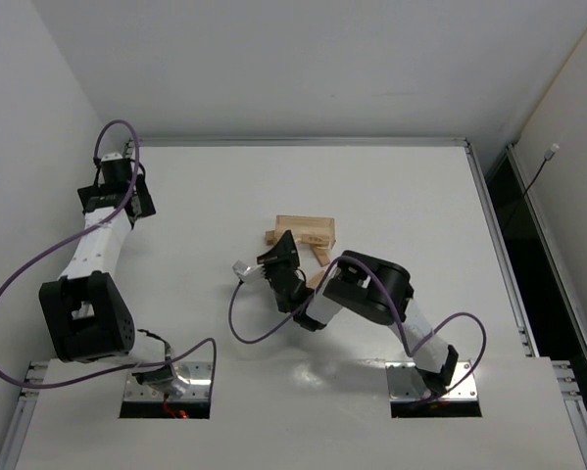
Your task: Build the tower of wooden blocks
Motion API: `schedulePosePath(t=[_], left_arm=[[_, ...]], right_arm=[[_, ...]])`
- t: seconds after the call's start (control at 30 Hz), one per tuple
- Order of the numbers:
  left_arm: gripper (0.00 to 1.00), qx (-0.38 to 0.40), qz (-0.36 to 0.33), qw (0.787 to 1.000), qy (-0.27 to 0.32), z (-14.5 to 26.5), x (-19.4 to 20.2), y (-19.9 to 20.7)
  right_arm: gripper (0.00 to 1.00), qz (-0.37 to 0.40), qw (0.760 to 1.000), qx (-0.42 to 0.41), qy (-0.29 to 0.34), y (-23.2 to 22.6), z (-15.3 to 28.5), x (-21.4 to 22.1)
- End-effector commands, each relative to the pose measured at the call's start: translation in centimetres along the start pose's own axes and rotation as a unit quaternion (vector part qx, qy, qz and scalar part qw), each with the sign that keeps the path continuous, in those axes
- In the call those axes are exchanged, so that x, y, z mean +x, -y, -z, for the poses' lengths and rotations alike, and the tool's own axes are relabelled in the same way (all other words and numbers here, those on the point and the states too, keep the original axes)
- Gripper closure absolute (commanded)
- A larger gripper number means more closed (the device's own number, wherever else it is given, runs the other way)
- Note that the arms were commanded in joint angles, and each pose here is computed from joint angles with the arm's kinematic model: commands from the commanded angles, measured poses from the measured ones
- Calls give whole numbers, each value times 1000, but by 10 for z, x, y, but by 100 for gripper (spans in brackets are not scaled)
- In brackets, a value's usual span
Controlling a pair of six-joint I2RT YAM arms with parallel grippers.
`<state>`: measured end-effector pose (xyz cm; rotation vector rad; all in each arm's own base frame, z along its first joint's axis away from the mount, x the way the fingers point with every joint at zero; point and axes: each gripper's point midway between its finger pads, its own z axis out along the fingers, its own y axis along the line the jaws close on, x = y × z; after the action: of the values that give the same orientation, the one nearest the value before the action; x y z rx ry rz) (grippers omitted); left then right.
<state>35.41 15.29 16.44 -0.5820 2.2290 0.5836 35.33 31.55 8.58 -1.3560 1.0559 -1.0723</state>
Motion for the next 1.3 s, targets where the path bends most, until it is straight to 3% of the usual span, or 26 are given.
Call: schedulePosePath(t=[0.0, 0.4, 0.63, 0.87, 0.93, 0.97, 1.0, 1.03, 1.07, 1.1, 1.13, 1.17, 1.27], left_arm=[[0, 2, 21, 1000, 20, 4, -20, -4], [0, 10, 17, 1000, 9, 0, -16, 1], [0, 9, 14, 1000, 4, -2, -9, 2], [0, 19, 19, 1000, 3, -2, -9, 5], [0, 24, 24, 999, 3, -2, -9, 7], [0, 24, 24, 999, 3, -2, -9, 7], [0, 24, 24, 999, 3, -2, -9, 7], [0, 23, 22, 999, -1, -3, -5, 8], [0, 23, 22, 999, -1, -3, -5, 8], [0, 23, 22, 999, -1, -3, -5, 8], [0, 23, 22, 999, -1, -3, -5, 8], [0, 24, 24, 999, 3, 0, -7, 7], [0, 29, 22, 999, -2, -1, -3, 9]], right_arm=[[100, -208, 965, 160, 6, 71, 12, 8], [100, -258, 923, 287, 4, 200, -3, 16], [100, -244, 942, 229, -20, 148, 5, 23], [100, -291, 934, 196, -71, 159, 5, 31], [100, -350, 917, 173, -78, 165, 0, 28], [100, -322, 935, 123, -87, 166, -5, 29], [100, -405, 904, 110, -77, 175, -14, 23], [100, -423, 900, 77, -73, 175, -19, 19], [100, -406, 912, 1, -56, 179, -22, 8], [100, -463, 884, -32, -62, 171, -29, 7], [100, -441, 890, -104, -61, 153, -25, 2], [100, -465, 876, -116, -49, 173, -28, -3], [100, -497, 842, -206, -40, 168, -27, -9]])
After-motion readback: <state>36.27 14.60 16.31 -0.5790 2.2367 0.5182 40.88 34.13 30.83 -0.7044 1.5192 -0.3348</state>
